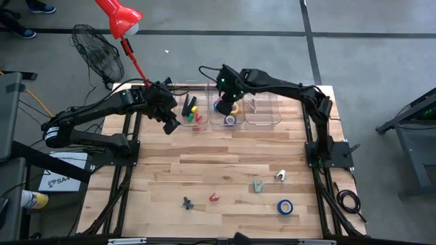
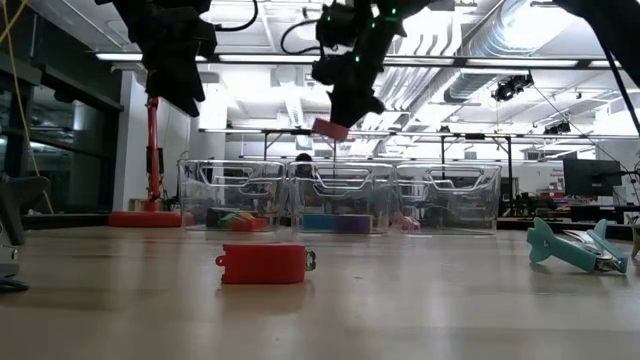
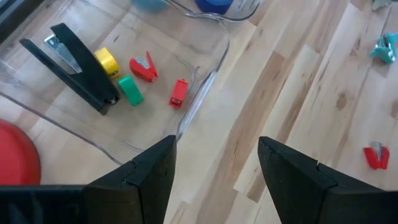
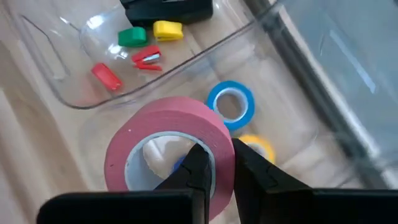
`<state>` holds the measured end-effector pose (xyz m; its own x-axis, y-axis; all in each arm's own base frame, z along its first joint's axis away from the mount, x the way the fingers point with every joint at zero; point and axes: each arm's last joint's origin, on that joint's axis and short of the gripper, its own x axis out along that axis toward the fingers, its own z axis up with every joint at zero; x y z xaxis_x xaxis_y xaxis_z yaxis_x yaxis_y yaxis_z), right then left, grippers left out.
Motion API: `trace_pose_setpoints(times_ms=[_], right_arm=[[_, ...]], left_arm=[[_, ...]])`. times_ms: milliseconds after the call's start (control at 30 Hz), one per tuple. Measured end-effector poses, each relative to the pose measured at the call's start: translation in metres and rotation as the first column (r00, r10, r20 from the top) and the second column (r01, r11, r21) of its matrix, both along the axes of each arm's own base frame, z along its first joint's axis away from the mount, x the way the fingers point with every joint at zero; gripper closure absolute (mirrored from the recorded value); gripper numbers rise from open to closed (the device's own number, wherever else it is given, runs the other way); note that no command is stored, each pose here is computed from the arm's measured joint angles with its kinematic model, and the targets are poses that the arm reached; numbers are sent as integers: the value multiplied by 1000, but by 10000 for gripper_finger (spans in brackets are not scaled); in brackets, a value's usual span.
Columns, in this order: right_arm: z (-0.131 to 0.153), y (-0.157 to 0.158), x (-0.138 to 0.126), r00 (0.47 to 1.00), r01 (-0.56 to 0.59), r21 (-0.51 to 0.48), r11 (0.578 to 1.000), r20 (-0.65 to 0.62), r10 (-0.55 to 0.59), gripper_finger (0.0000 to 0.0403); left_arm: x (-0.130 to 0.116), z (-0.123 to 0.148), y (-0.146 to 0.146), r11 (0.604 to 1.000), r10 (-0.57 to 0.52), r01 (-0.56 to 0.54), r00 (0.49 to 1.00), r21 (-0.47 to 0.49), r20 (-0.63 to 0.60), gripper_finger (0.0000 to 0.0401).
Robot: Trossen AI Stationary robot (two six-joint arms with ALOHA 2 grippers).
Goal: Pick and place Stapler, Stapler remover, tape
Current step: Put the pink tape into the middle transparent bin
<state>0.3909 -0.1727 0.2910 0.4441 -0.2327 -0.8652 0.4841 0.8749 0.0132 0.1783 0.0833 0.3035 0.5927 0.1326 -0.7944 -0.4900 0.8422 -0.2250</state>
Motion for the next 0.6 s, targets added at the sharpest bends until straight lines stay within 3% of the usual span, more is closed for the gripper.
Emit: trace_pose_setpoints(times_ms=[200,600], right_arm=[[-22,-19,8,988,-153,-48,987,-25,152,373],[-78,-29,26,931,-345,-15,938,-130,341,373]], left_arm=[[1,1,1,999,31,-31,999,-15,22,178],[4,4,2,993,106,-102,992,-53,73,178]])
